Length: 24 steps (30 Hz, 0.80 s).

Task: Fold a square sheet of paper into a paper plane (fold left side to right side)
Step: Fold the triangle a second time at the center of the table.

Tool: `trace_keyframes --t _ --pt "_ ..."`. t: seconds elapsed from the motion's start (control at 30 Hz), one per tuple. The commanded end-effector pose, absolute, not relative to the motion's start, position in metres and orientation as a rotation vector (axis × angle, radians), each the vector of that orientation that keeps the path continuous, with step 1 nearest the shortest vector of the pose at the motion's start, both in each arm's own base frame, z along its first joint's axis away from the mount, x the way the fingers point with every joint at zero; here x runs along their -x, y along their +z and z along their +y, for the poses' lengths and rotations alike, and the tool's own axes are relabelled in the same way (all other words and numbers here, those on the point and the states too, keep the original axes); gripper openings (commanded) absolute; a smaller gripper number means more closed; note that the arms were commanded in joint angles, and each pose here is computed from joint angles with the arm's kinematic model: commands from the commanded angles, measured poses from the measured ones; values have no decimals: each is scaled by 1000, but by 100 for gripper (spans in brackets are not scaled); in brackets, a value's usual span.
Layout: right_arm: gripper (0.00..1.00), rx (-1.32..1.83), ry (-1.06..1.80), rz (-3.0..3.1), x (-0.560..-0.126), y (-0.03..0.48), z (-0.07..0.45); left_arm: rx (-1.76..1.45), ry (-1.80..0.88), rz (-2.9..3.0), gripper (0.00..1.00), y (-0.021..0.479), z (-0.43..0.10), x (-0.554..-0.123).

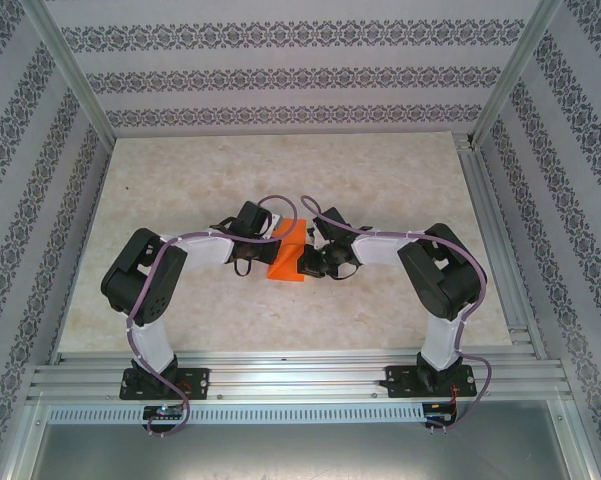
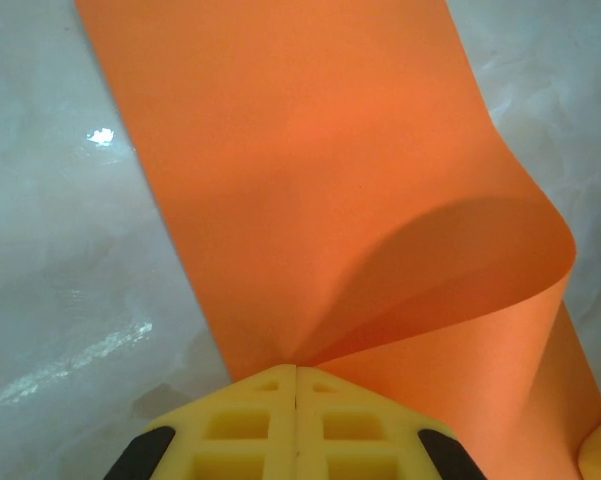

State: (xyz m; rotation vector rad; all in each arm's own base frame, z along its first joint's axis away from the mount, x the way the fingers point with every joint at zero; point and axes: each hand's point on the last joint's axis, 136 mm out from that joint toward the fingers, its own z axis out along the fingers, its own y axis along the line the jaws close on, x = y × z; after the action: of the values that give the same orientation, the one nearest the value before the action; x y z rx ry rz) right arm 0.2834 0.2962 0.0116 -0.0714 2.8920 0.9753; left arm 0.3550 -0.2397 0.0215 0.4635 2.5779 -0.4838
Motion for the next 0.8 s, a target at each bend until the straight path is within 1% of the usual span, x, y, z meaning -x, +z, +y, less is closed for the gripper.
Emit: trace_keyframes --t 0.0,0.3,0.77 --pt "5 62 784 3028 -259 -26 275 -447 -435 2580 0 16 -228 -358" --pt "6 62 783 3031 -260 -26 275 -433 -402 2544 0 37 -224 -363" --pt "6 69 779 3037 -260 -27 276 -438 -392 2578 0 20 -223 -362"
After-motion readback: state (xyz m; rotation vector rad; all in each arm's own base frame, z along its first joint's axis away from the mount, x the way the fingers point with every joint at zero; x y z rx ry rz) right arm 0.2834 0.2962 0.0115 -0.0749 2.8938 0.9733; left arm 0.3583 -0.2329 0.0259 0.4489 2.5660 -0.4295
